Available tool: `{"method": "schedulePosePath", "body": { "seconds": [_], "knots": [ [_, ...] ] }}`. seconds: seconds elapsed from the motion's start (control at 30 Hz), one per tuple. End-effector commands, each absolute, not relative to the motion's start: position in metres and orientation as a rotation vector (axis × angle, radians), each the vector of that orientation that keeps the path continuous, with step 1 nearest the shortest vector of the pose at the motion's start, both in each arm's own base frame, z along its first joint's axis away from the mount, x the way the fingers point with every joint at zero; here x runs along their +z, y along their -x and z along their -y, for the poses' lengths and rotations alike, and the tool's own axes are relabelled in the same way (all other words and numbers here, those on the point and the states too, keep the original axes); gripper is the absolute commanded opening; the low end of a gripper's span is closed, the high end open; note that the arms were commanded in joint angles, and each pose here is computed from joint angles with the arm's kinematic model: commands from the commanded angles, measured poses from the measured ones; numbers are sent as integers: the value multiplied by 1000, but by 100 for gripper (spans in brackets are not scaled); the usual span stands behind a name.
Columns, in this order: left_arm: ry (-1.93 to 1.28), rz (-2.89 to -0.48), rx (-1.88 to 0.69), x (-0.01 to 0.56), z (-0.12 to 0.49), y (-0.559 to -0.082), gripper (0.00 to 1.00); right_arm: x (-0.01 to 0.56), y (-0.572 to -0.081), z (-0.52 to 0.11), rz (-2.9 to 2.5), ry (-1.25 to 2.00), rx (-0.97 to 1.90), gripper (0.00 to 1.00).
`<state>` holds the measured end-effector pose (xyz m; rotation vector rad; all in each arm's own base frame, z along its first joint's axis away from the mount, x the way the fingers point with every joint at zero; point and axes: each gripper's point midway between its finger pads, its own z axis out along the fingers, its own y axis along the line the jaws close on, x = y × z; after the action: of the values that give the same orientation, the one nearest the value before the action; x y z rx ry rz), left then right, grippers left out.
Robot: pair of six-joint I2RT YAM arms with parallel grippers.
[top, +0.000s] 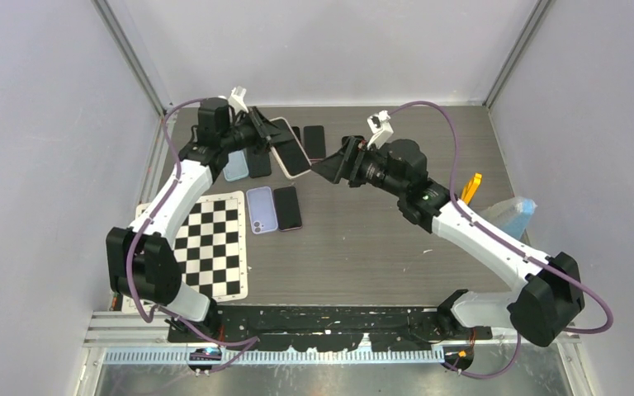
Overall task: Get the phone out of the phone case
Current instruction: Pick up the phone at the center of the board, then remove the phone case from the phone.
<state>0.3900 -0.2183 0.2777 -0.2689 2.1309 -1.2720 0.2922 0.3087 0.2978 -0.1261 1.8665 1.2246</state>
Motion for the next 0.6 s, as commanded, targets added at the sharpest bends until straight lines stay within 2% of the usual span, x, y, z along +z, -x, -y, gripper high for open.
{"method": "schedulePosePath", "body": {
  "seconds": [0.0, 0.03, 0.33, 0.5, 0.57],
  "knots": [
    [169, -1758, -1474, 402, 227, -391, 0, 337, -301, -321, -1782, -18, 1415, 75],
    [216, -1729, -1490, 410, 225, -395, 0, 346, -300, -325, -1778, -49, 1469, 70],
    [446, -1555, -1695, 447, 221, -411, 0, 402, -307, -349, -1564, -114, 1810, 54],
    [489, -1522, -1728, 455, 218, -408, 0, 417, -308, -348, -1485, -119, 1849, 51],
    [497, -1517, -1719, 456, 216, -408, 0, 421, -306, -347, -1457, -101, 1857, 54]
  ]
}}
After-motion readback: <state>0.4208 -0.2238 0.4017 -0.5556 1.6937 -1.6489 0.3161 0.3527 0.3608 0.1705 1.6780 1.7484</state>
